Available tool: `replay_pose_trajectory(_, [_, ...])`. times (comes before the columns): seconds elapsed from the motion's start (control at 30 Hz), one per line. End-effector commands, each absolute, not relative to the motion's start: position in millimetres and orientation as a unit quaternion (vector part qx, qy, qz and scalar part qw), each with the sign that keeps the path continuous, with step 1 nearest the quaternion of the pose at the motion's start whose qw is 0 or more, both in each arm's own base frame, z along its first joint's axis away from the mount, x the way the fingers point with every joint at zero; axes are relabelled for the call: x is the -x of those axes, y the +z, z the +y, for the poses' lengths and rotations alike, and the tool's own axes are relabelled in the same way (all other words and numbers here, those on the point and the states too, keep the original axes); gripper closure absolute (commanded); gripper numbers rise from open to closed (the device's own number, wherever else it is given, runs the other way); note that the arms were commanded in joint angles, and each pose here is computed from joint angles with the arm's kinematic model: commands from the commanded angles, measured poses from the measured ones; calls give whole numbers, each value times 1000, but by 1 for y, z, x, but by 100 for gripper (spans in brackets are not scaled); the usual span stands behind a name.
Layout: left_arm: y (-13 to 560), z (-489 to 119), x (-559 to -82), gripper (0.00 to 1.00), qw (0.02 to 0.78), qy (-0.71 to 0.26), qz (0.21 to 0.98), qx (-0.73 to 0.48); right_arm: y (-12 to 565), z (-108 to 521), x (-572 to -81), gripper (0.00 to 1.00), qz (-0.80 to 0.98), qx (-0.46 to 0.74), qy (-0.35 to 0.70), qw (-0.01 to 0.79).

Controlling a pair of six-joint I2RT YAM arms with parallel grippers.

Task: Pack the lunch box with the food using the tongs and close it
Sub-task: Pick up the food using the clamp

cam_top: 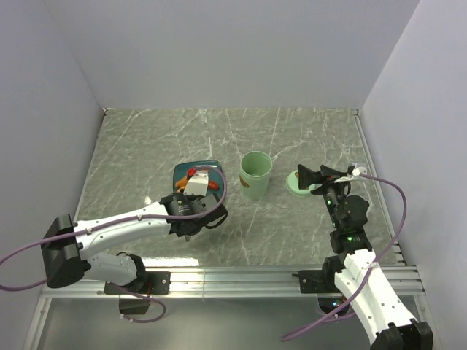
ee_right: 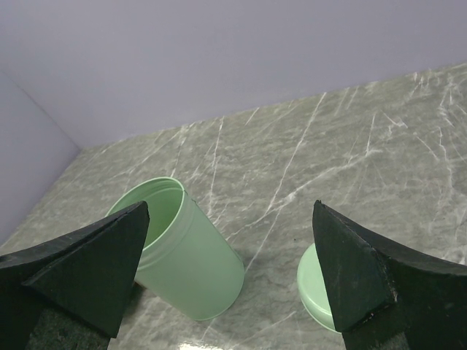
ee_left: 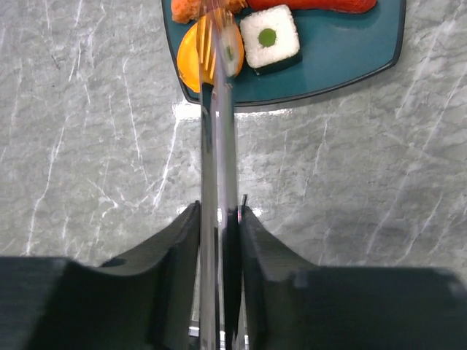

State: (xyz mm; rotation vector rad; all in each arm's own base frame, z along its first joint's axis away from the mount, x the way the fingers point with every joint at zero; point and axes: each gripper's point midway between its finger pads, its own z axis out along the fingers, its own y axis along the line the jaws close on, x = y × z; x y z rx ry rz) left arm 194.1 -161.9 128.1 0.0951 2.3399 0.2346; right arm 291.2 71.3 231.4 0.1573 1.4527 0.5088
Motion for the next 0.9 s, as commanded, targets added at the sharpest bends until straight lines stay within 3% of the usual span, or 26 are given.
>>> replay_pose_trajectory(0.0, [132, -169, -196, 71, 391, 75, 916, -39, 239, 74, -290, 0, 645, -65, 238, 723])
replay_pose_trajectory(0.2, [152, -163, -202, 89, 424, 68, 903, -12, 239, 74, -291, 0, 645, -66, 238, 723])
replay_pose_trajectory(0.53, [194, -157, -211, 91, 481, 32, 876, 27, 239, 74, -291, 0, 645, -67, 237, 723])
replay_pose_trajectory(0.87, [254, -207, -238, 90, 546, -47, 836, -24, 237, 72, -293, 0, 648, -71, 233, 722])
